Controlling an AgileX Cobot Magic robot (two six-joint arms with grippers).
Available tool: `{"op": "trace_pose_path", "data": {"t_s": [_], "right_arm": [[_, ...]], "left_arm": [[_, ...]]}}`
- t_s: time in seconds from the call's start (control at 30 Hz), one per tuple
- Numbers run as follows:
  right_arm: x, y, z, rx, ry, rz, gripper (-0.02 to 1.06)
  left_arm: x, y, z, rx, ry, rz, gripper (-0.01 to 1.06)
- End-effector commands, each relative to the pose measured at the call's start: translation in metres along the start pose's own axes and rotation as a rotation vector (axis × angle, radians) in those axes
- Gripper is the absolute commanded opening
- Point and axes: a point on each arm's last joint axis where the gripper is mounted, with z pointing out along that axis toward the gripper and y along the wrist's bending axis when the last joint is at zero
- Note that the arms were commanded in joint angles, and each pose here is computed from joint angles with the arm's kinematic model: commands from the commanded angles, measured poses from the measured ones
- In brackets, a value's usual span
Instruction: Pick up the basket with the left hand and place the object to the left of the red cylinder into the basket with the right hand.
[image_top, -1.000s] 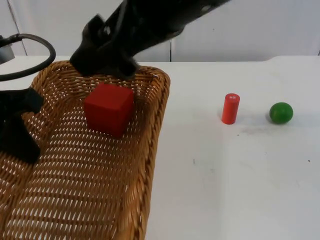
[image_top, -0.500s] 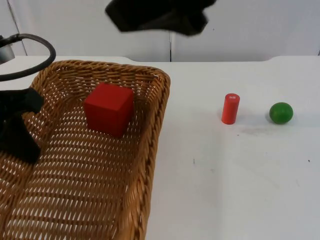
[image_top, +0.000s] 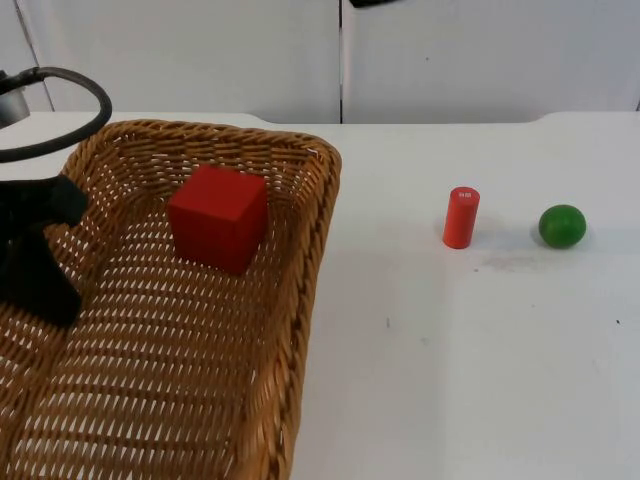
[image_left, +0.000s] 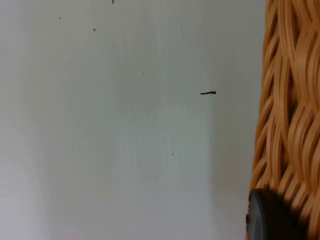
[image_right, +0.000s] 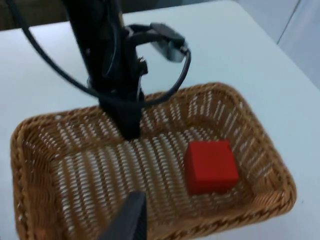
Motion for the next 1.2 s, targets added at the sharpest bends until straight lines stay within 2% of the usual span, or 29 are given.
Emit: {"op": "trace_pose_path", "data": {"t_s": [0.0, 0.43, 0.8, 1.17], "right_arm": [[0.005, 0.002, -0.002, -0.018, 0.044, 0.0, 1.05], [0.005, 0.001, -0.002, -0.004, 0.035, 0.003, 1.05], [0.001, -0.001, -0.002, 0.016, -0.001, 0.005, 1.05], [0.0, 0.0, -0.002, 0.008, -0.013, 0.023, 1.05]], "left_arm": [[-0.002, -0.004, -0.004, 0.025, -0.025, -0.013, 0.0], [-0.002, -0.004, -0.004, 0.024, -0.027, -0.011, 0.0], [-0.009, 0.005, 0.008, -0.012, -0.057, -0.015, 0.0], [-0.038, 0.02, 0.038, -0.015, -0.003, -0.01, 0.0]]}}
